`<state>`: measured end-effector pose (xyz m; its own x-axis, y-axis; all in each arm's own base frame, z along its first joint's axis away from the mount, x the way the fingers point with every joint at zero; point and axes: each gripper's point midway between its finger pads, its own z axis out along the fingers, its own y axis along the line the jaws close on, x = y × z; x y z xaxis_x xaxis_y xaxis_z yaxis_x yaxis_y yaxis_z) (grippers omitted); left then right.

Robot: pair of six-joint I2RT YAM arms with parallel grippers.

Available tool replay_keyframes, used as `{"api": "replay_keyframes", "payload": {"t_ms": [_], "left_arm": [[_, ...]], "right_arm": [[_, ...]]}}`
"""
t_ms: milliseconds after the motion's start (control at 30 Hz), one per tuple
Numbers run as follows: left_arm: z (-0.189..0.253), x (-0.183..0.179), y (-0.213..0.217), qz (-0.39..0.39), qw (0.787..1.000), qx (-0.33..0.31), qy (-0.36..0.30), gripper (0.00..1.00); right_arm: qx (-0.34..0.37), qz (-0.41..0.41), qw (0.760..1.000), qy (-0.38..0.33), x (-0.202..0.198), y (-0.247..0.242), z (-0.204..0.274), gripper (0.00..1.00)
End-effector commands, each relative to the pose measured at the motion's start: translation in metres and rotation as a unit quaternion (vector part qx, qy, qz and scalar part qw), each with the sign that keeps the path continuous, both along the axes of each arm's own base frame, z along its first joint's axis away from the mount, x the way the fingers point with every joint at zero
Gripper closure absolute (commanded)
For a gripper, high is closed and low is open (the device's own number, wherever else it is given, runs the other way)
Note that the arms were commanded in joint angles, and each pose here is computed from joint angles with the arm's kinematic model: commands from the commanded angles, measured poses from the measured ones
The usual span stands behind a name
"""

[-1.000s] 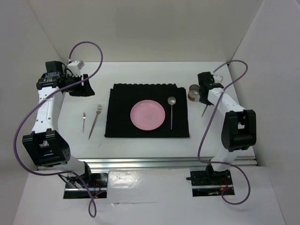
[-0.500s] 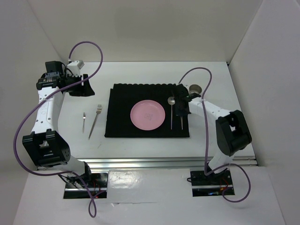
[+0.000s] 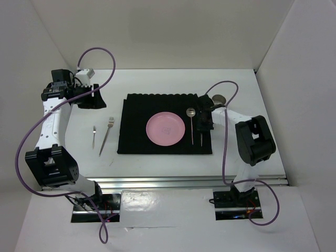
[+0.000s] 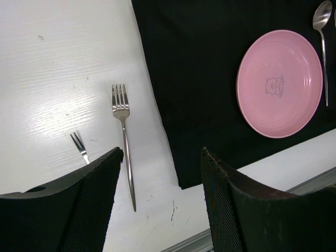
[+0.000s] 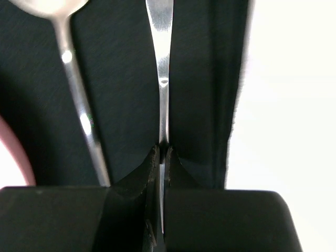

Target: Set the dinner table for one person

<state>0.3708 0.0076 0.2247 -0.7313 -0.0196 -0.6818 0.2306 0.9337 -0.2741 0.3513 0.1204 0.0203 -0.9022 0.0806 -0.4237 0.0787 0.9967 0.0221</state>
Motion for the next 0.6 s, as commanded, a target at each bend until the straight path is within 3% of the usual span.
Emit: {"api": "replay_keyframes", "payload": {"t_ms": [0,567], "left_arm": [[0.015,-0.003,0.000,-0.010,0.999,0.010,-0.029,0.31],[0.012,-0.002,0.001,-0.013,0.999,0.012,-0.027,0.31]], "right_arm": [[0.000,-0.025,1.000,-0.016,0.014,-0.008,0.000,1.00],[-0.006,0.002,1.000,-0.021,0.023,-0.006,-0.004,1.00]]}}
